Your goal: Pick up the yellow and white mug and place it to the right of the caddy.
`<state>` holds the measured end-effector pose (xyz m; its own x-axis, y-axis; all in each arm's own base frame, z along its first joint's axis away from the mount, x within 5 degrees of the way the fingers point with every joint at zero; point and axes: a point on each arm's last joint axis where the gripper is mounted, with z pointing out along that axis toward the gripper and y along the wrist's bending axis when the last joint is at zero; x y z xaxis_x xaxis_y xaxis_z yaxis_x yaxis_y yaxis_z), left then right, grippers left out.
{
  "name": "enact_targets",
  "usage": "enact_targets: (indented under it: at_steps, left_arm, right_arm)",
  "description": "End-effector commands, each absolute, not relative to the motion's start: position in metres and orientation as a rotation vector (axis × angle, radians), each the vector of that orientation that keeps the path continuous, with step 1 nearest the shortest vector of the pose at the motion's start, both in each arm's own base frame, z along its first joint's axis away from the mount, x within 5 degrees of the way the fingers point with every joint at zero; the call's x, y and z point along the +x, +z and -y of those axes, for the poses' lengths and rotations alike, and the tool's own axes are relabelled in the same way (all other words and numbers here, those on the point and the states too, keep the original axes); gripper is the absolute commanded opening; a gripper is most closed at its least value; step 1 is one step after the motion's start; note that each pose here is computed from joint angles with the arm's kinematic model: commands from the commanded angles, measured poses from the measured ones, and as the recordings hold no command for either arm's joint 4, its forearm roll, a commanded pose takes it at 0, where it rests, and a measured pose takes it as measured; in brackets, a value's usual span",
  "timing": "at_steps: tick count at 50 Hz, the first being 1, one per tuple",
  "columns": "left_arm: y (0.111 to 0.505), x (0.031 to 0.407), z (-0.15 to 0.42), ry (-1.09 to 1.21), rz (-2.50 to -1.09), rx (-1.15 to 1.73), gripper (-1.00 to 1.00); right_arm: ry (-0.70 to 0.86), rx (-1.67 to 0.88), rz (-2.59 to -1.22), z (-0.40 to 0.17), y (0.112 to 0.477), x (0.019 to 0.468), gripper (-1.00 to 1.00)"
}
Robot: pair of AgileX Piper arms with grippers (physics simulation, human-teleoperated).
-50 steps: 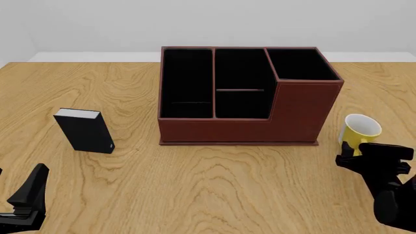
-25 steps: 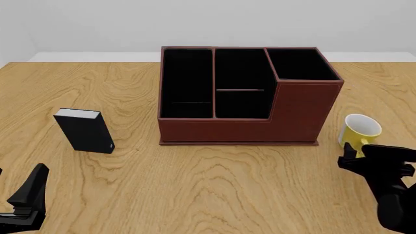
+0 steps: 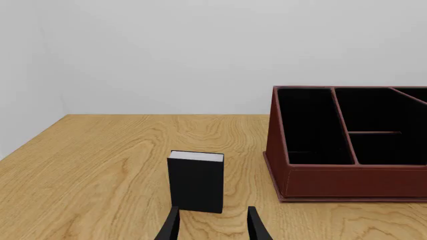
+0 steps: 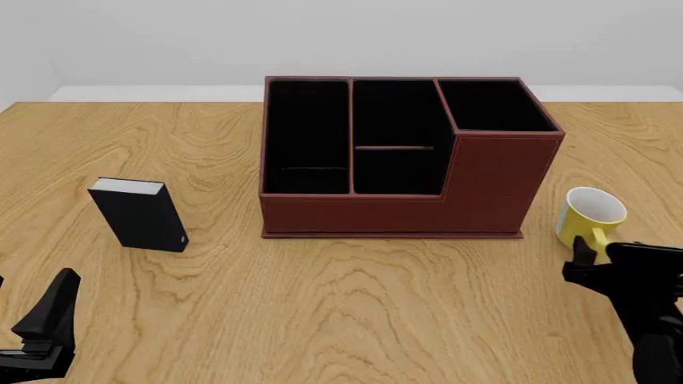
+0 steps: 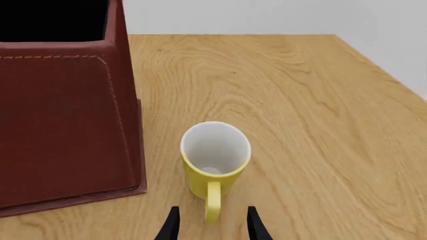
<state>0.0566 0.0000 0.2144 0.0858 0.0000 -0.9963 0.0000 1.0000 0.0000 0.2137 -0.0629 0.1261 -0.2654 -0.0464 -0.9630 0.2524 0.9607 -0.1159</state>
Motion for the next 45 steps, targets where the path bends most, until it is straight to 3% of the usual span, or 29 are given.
enact_targets:
  at_steps: [1, 45]
  left_arm:
    - [0.214, 0.057, 0.000, 0.000, -1.485, 0.000, 1.00]
    - [0.214, 0.057, 0.000, 0.000, -1.485, 0.000, 1.00]
  right_arm:
    - [-0.281, 0.161, -1.795, 0.059, 0.139, 0.200, 1.00]
    - [-0.255, 0.100, -1.709, 0.033, 0.197, 0.141, 1.00]
